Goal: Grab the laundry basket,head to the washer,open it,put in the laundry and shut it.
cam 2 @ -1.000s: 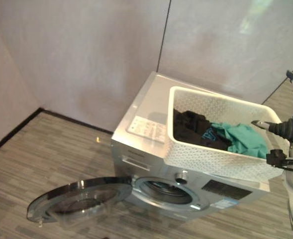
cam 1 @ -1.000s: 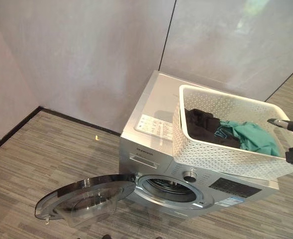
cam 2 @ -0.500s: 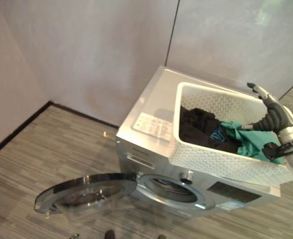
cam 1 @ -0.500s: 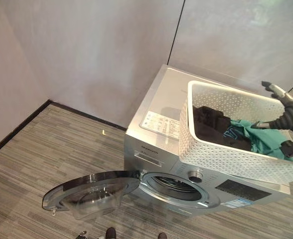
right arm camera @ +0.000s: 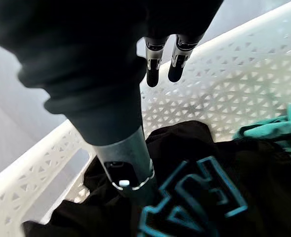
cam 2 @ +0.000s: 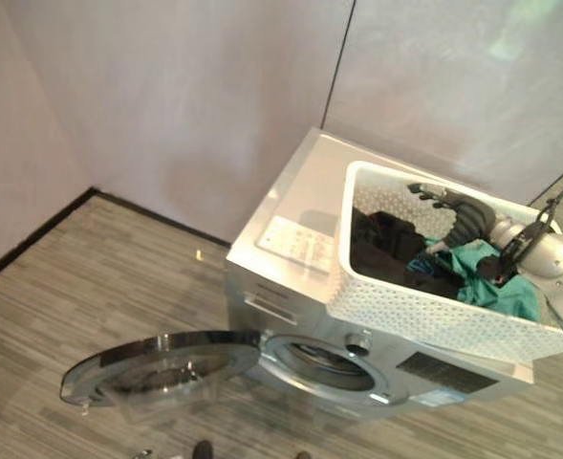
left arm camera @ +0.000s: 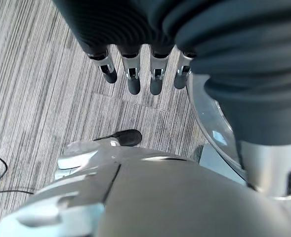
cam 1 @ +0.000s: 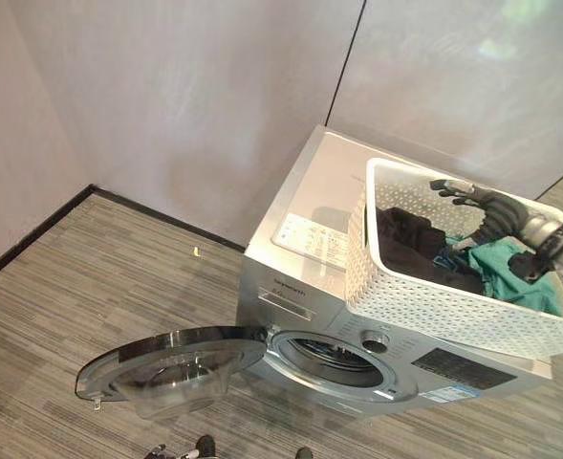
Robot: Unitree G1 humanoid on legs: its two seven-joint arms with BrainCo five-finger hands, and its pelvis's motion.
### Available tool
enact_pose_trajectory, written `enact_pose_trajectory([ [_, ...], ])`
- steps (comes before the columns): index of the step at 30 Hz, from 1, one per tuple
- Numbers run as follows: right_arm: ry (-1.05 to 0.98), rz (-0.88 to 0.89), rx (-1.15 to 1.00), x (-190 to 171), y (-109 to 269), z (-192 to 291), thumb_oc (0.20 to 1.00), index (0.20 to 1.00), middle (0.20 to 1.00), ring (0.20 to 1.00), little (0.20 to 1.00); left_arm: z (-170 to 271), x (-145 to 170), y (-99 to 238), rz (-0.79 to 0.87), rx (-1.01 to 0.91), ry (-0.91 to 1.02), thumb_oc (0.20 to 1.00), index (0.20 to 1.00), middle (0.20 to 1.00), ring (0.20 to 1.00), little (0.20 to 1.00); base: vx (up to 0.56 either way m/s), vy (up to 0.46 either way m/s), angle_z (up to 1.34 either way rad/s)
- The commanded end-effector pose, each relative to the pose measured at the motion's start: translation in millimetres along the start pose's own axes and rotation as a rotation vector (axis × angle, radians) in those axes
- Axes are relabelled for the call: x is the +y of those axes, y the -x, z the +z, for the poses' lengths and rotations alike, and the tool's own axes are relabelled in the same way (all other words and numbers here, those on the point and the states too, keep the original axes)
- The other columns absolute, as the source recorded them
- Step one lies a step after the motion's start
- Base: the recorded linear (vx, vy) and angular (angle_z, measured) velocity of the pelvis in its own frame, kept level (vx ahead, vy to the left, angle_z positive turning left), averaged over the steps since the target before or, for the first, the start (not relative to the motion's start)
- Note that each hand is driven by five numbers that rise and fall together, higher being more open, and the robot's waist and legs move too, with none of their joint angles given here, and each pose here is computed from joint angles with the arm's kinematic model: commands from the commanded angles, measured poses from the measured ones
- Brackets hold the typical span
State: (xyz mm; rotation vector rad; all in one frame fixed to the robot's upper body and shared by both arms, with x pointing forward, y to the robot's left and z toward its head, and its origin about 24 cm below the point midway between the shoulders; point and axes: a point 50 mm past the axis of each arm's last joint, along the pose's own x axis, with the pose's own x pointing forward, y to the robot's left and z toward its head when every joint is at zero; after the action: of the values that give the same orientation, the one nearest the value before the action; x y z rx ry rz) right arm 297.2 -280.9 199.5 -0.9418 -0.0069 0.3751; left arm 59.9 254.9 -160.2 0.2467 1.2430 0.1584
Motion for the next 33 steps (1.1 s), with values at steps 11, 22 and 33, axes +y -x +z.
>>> enact_pose_trajectory([
  [11,0.321,0.339,0.108,12.2,-3.1,9.7,1.000,1.000,1.000,1.000,1.000,11.7,-6.3,-2.1,-0.050,-0.037,-0.030,1.000,1.000,1.000,1.000,1.000,-0.03,-0.043,0.13],
  [22,0.526,0.540,0.188,31.6,3.2,1.9,1.000,1.000,1.000,1.000,1.000,28.0,-7.8,-3.4,-0.078,-0.092,-0.032,1.000,1.000,1.000,1.000,1.000,-0.03,-0.018,0.06],
  [33,0.400,0.341,0.183,26.3,4.9,-13.6,0.200,0.200,0.200,0.200,0.200,19.8,-23.1,-2.9,-0.116,-0.050,-0.044,1.000,1.000,1.000,1.000,1.000,0.00,0.001,0.03],
])
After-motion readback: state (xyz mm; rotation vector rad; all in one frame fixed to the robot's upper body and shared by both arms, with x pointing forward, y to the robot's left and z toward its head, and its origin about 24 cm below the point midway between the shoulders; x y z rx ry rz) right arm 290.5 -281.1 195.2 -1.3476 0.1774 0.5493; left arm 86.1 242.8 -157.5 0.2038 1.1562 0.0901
